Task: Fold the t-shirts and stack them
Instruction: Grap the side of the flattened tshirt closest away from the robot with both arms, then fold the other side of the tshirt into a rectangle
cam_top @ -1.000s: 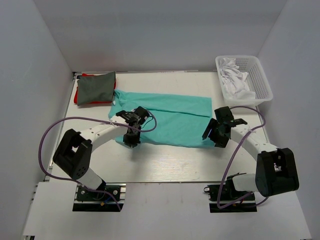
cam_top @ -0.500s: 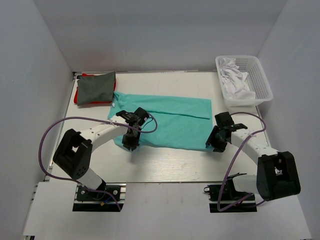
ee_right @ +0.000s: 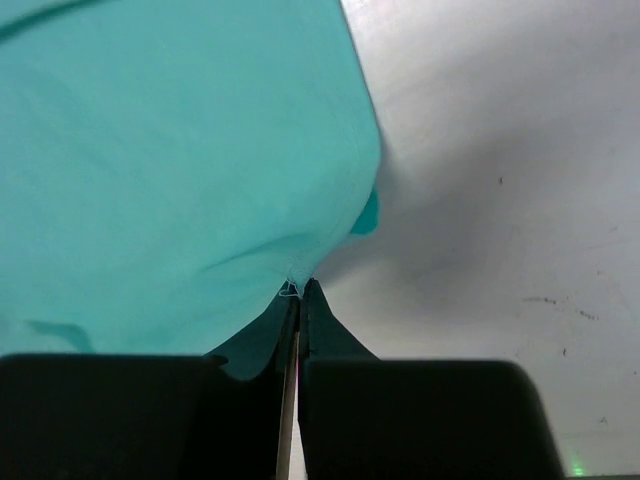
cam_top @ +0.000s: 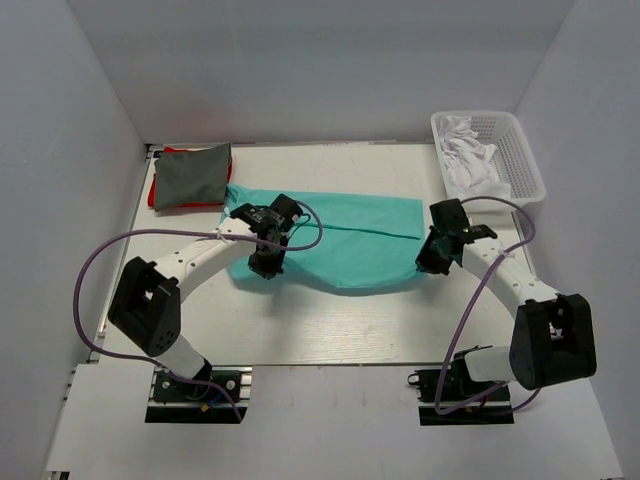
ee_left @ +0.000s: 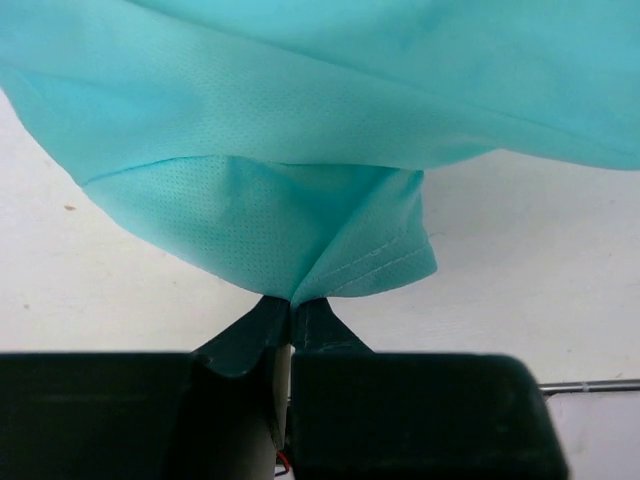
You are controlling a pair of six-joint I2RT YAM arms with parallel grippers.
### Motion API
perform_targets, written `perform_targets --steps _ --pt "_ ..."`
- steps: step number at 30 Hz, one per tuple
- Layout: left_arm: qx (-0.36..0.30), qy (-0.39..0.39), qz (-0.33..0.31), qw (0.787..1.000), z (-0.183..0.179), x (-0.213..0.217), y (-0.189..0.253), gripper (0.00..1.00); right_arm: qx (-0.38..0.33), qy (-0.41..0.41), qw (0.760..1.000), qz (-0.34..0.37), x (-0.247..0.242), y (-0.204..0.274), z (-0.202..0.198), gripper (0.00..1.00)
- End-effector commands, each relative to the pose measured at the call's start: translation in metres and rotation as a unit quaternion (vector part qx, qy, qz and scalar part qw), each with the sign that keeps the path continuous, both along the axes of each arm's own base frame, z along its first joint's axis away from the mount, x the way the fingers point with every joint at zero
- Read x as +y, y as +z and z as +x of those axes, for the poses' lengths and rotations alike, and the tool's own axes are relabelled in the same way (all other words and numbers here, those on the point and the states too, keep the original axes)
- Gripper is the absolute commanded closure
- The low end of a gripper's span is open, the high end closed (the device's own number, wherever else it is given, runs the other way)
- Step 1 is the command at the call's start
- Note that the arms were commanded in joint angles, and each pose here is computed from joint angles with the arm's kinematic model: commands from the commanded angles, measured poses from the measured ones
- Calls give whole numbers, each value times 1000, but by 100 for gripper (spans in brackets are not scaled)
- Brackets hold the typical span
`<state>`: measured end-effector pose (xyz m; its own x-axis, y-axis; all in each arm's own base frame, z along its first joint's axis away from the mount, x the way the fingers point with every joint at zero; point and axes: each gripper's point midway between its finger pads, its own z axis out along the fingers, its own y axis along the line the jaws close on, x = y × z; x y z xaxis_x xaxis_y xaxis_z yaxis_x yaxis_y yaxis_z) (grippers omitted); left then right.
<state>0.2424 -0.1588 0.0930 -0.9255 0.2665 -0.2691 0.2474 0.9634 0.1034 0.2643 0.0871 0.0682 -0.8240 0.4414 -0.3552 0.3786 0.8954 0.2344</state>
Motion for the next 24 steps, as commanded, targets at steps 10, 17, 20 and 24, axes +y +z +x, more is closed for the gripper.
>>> perform_targets --steps 10,17,20,24 --pt "-82 -53 51 994 58 2 23 100 -34 -15 999 -40 -14 32 51 100" --pt "-90 -43 48 994 93 7 21 100 -34 -19 998 -39 -16 33 76 100" --pt "-94 -43 45 994 107 8 24 100 -42 -19 998 -37 -16 37 89 100" --pt "-92 -63 42 993 129 8 24 100 -41 -22 998 -42 -20 37 104 100"
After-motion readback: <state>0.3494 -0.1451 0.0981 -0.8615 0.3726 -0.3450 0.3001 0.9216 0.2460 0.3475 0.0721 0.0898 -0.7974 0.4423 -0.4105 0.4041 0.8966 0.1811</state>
